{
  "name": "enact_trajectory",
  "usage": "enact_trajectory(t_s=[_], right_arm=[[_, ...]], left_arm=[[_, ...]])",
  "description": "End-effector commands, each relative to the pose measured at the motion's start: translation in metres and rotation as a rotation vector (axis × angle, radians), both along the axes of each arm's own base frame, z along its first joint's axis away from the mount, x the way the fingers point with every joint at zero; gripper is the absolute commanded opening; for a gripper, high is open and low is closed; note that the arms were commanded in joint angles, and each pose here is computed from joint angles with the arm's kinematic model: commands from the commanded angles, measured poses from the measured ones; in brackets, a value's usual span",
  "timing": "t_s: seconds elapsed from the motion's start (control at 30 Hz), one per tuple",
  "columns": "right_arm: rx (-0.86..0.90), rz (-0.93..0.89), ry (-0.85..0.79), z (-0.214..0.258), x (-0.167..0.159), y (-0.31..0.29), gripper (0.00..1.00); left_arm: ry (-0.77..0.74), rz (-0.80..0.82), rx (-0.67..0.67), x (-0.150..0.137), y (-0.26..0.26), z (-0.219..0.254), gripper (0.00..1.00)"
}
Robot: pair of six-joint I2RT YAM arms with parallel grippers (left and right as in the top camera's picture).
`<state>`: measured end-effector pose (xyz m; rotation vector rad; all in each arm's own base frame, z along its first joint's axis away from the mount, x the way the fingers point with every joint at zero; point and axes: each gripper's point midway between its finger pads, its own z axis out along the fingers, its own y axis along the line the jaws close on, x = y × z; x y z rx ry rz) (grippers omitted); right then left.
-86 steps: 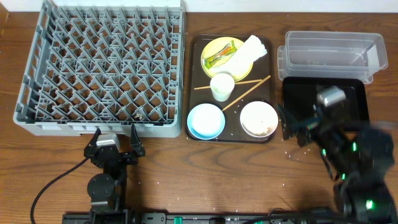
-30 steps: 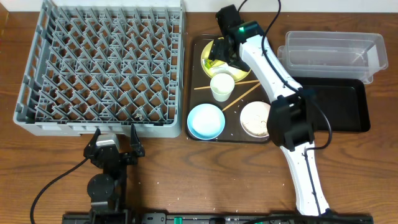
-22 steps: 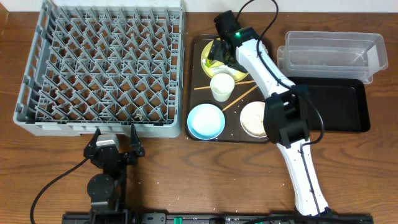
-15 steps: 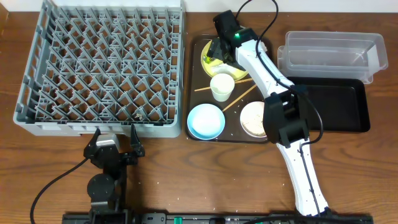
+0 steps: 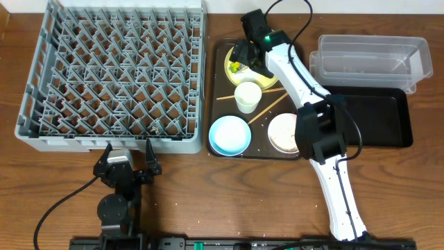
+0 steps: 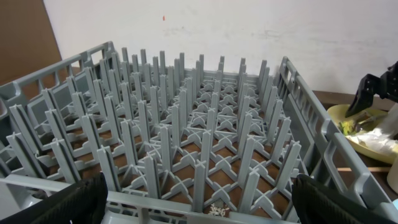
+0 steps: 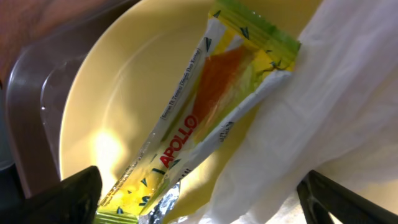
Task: Sort waste into correct bins and load items into the dishwasher
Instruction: 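Grasp the snack wrapper and white napkin with the right gripper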
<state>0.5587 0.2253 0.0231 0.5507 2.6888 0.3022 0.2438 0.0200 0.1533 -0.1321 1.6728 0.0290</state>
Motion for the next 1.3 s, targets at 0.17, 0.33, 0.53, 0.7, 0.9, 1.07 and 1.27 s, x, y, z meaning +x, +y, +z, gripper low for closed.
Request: enact_trajectory(t_s=[0.17,0.33,0.53,0.7,0.9,1.07,1.27], right_arm=[[-0.07,-0.049,-0.023,0.0,0.004,-0.015,0.74],[-0.111,-0.045,0.044,-0.029,-0.014,-0.02,0.4],[-0.137,-0.04,0.101,-0.048,-0.029,-0.027,0.01],[-0.132,0.076,0.073,-0.031,-0.022,-0.022,0.01],[-0.101,0.089,-0.026,0.045,-0.005,-0.033,0.01],[-0.068,0.026,-0.133,0.124,0.001,-0.065,0.01],[-0.034,-0.128,-0.171,0.184,-0.011,-0.126,0.01]], left_arm=[[0.052,0.007,0.012,-0.001,0.001,-0.017,0.96],[0.052,0.007,0.012,-0.001,0.001,-0.017,0.96],[0.052,0.007,0.012,-0.001,0.001,-0.017,0.96],[0.052,0.007,0.012,-0.001,0.001,-0.017,0.96],[0.052,0.007,0.012,-0.001,0.001,-0.017,0.96],[0.052,0.007,0.012,-0.001,0.001,-0.017,0.96],[0.052,0.007,0.012,-0.001,0.001,-0.017,0.96]])
